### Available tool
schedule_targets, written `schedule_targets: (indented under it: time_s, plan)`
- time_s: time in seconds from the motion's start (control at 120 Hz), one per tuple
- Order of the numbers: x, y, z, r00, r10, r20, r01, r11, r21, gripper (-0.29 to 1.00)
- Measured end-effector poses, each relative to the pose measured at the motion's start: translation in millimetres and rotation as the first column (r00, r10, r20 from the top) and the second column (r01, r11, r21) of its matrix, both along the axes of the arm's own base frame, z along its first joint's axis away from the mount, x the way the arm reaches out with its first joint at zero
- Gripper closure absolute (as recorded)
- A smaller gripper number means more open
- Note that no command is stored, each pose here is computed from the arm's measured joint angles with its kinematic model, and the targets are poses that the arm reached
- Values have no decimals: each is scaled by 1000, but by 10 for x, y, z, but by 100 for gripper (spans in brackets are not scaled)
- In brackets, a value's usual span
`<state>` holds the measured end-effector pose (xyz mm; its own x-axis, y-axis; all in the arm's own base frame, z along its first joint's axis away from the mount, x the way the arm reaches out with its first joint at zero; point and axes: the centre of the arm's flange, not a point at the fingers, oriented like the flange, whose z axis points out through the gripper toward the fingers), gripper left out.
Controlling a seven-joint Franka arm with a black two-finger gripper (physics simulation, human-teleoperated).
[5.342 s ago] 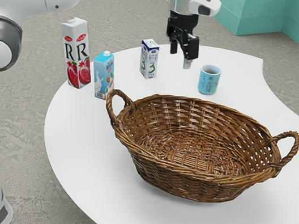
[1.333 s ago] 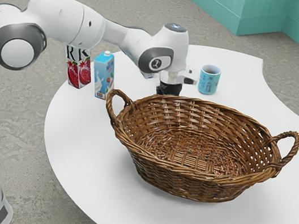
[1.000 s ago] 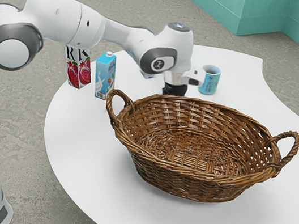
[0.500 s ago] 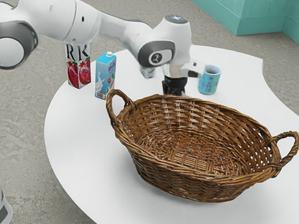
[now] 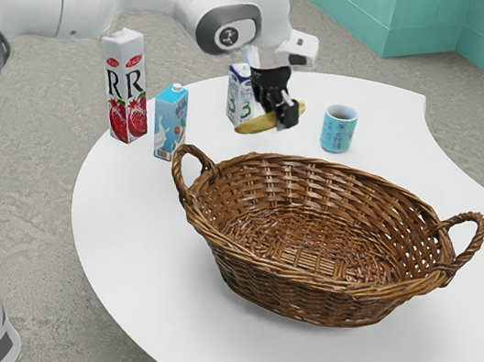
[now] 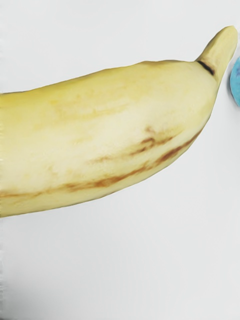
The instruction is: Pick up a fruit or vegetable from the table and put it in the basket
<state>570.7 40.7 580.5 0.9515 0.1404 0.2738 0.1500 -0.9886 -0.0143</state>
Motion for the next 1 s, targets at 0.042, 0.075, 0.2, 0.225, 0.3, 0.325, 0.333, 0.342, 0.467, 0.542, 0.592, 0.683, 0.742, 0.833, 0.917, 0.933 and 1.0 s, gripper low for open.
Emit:
schedule_targets:
  time_s: [0.042, 0.075, 0.2, 0.225, 0.3, 0.325, 0.333, 0.342, 0.467, 0.542, 0.592, 0.683, 0.742, 0.833, 0.917, 0.933, 1.0]
  plan:
    - [-62, -25, 164, 1000, -6, 15, 6, 1000, 17, 55]
    - [-102, -76, 300, 1000, -17, 26, 16, 999, 32, 55]
    - [-247, -529, 728, 994, -97, 55, 92, 992, 89, 55]
    - [-290, -626, 792, 992, -114, 58, 108, 989, 98, 55]
    - [-410, -820, 928, 988, -145, 61, 137, 983, 119, 54]
    - [-432, -873, 944, 987, -153, 58, 145, 982, 124, 54]
    - [-439, -894, 948, 986, -156, 57, 148, 981, 125, 54]
    - [-445, -915, 951, 986, -160, 56, 152, 980, 126, 54]
    - [-512, -1256, 946, 976, -215, 38, 208, 968, 142, 55]
    - [-543, -1421, 932, 970, -242, 30, 236, 961, 148, 54]
    - [-555, -1492, 923, 967, -254, 26, 247, 957, 150, 54]
    - [-557, -1532, 908, 965, -260, 21, 254, 955, 151, 54]
    - [-553, -1567, 889, 964, -266, 17, 261, 953, 152, 54]
    - [-573, -1732, 866, 956, -294, 14, 288, 945, 155, 54]
    - [-589, -1813, 866, 952, -307, 16, 301, 941, 157, 54]
    - [-596, -1830, 870, 951, -310, 17, 304, 940, 158, 49]
    - [-623, -1906, 878, 946, -323, 19, 316, 935, 160, 30]
